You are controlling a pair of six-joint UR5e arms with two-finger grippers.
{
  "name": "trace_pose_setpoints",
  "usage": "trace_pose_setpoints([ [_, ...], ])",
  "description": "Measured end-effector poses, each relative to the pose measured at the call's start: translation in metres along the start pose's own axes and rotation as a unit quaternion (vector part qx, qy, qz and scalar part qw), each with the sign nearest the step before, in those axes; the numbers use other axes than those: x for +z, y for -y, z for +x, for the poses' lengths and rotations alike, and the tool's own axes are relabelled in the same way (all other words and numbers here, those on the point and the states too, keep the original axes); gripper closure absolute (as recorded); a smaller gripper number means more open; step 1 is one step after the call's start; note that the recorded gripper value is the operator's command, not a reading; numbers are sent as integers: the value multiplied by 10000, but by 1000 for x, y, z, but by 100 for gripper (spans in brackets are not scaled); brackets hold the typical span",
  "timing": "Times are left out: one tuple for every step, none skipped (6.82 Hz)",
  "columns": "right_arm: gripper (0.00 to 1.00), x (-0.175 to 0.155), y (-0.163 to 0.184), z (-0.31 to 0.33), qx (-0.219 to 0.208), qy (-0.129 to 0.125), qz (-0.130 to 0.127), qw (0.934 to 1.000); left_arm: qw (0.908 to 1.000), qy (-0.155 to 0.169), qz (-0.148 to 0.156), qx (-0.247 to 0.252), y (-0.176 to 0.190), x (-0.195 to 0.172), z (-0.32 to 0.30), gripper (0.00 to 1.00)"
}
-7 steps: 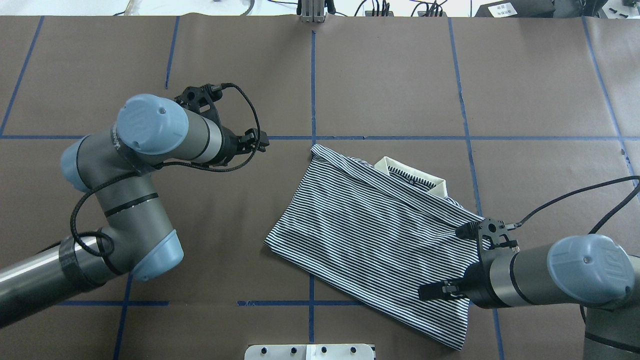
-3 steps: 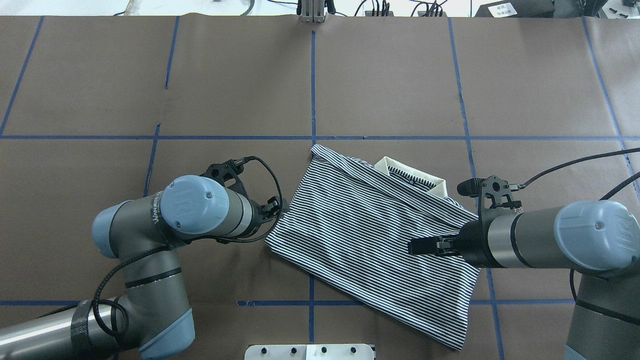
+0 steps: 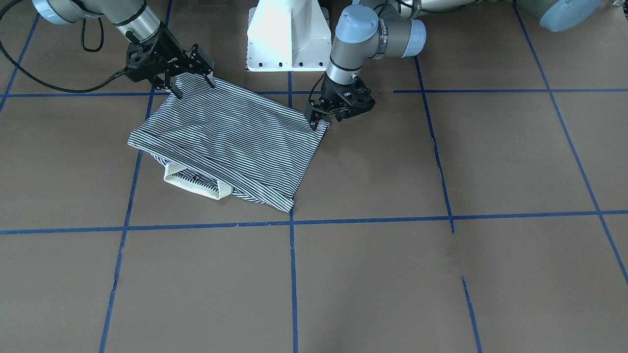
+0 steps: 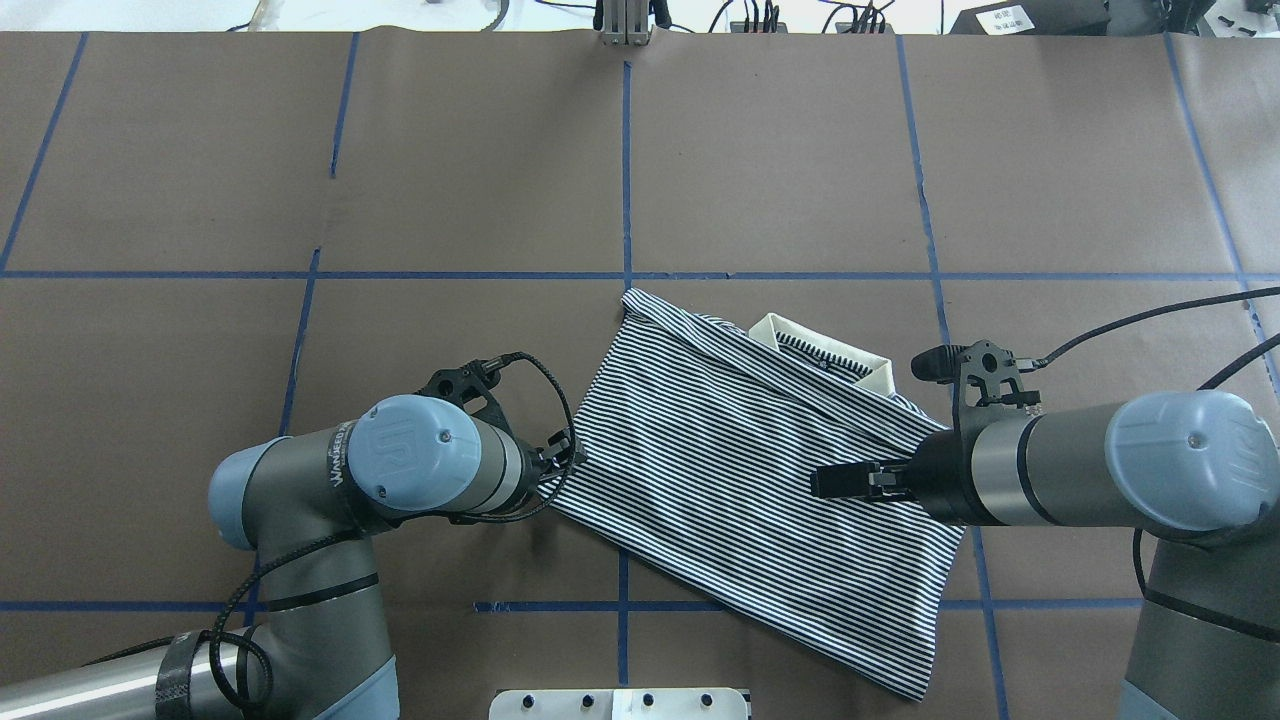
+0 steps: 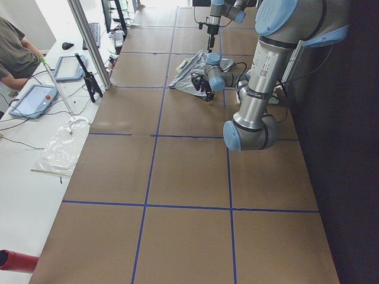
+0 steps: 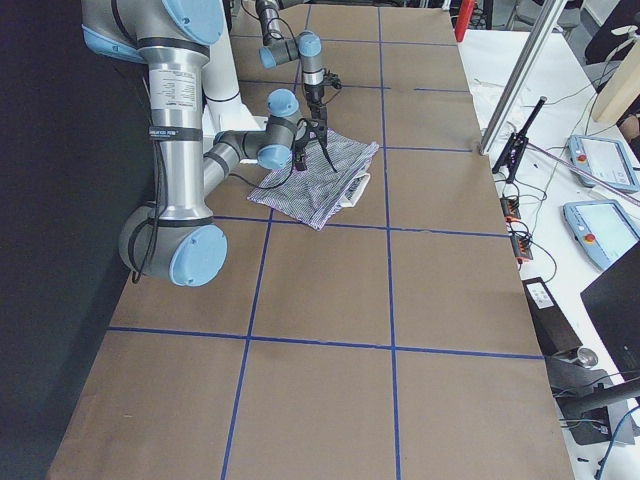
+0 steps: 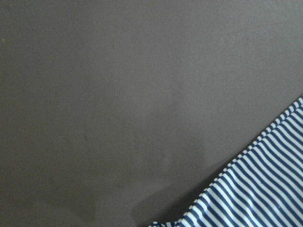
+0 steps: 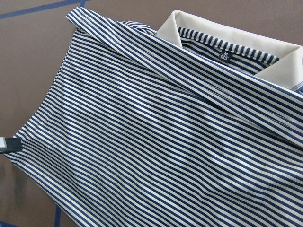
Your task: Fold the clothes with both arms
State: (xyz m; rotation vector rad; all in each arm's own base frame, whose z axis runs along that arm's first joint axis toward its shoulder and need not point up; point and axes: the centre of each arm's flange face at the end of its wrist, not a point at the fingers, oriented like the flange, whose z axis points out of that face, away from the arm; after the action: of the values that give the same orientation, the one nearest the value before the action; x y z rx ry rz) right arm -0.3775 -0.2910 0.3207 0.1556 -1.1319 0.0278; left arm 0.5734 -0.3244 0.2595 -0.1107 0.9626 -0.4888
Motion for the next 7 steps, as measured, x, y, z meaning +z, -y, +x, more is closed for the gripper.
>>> trace_pose_setpoints([
  [0, 2, 0, 1, 4, -14, -10, 10000, 10000, 2, 24, -3, -1, 1, 0, 65],
  [0, 4, 0, 2, 10, -35, -20, 10000, 10000, -6, 65, -2, 0, 2, 0, 92],
  [0, 6, 1, 3, 15, -49, -23, 10000, 10000, -11, 89, 13, 1, 3, 0, 100],
  [0, 7, 1, 4, 19, -60, -23, 10000, 9999, -15, 97, 42, 1, 3, -1, 100],
  [0, 8, 1, 5, 21, -68, -22, 10000, 9999, -21, 103, 76, 1, 2, 0, 100],
  [0, 8, 1, 5, 23, -71, -24, 10000, 9998, -42, 126, 128, 5, -1, 1, 100],
  [0, 8, 1, 5, 24, -76, -26, 10000, 9996, -66, 207, 202, 18, -6, 3, 100],
])
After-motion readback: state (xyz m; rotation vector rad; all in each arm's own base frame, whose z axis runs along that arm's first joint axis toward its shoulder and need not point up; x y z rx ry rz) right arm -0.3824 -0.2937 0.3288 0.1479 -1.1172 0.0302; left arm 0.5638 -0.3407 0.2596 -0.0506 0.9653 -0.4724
